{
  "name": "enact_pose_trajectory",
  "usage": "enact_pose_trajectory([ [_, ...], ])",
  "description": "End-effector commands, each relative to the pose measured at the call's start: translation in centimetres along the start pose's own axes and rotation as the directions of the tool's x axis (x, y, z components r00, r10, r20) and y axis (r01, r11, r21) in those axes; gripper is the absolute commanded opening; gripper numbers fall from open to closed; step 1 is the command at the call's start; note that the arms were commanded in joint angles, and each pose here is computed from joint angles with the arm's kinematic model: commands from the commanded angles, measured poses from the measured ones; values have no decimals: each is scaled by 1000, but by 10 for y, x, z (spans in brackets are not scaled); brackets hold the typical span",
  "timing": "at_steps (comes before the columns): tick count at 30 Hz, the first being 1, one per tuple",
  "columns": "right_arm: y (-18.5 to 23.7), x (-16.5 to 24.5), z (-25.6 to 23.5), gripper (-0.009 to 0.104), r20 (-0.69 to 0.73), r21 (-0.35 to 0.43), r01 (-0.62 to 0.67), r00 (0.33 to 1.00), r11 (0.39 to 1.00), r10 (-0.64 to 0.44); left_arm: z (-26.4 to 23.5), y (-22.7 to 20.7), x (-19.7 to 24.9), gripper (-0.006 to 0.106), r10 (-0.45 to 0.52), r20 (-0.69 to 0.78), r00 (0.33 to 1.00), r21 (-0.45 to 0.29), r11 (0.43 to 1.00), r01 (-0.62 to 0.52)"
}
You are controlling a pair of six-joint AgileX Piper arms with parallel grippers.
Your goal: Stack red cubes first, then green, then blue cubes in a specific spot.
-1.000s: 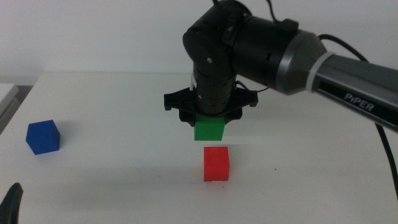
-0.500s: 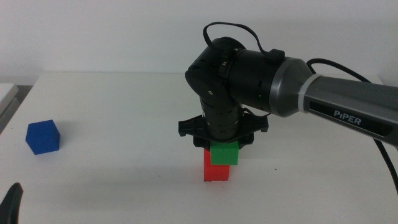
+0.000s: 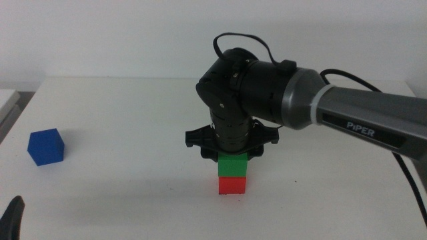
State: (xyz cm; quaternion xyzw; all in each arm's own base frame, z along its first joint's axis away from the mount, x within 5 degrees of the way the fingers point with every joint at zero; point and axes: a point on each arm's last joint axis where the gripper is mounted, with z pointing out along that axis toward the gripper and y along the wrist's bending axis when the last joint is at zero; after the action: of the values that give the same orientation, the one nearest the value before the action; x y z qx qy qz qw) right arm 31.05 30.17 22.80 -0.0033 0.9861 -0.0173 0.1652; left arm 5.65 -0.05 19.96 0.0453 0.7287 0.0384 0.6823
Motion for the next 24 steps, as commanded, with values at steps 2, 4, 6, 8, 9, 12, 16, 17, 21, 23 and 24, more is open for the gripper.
enact_pose_trajectory([
  [2,1,1,9,7,-2,25,13,1000,1000,-13,0,0,-1,94,-2,13,1000,-2,1000,2],
  [4,2,3,15,7,-12,33,16,1000,999,-16,0,0,-1,94,-2,13,1000,-2,1000,2],
  [6,3,3,17,7,-14,35,18,1000,999,-17,0,0,-1,94,-2,13,1000,-2,1000,2],
  [8,3,3,17,7,-12,33,18,1000,999,-17,0,0,-1,94,-2,13,1000,-2,1000,2],
  [9,3,3,18,7,-14,35,18,1000,999,-18,0,0,-1,94,-2,13,1000,-2,1000,2],
  [12,3,3,19,72,-15,36,19,1000,999,-18,0,0,-1,94,-2,13,1000,-2,1000,2],
  [16,3,3,5,92,3,20,22,1000,1000,-22,0,0,-1,94,-2,13,1000,-2,1000,2],
  [17,2,4,-5,92,19,8,25,1000,1000,-25,0,0,-1,94,-2,13,1000,-2,1000,2],
  [21,-5,8,-58,92,126,-32,55,991,998,-51,0,0,-1,94,-2,13,1000,-2,1000,2],
  [23,-11,14,-80,92,176,-48,65,983,997,-56,0,0,-1,94,-2,13,1000,-2,1000,2],
  [24,-16,18,-94,92,207,-54,67,977,996,-54,0,0,-1,94,-2,13,1000,-2,1000,2],
])
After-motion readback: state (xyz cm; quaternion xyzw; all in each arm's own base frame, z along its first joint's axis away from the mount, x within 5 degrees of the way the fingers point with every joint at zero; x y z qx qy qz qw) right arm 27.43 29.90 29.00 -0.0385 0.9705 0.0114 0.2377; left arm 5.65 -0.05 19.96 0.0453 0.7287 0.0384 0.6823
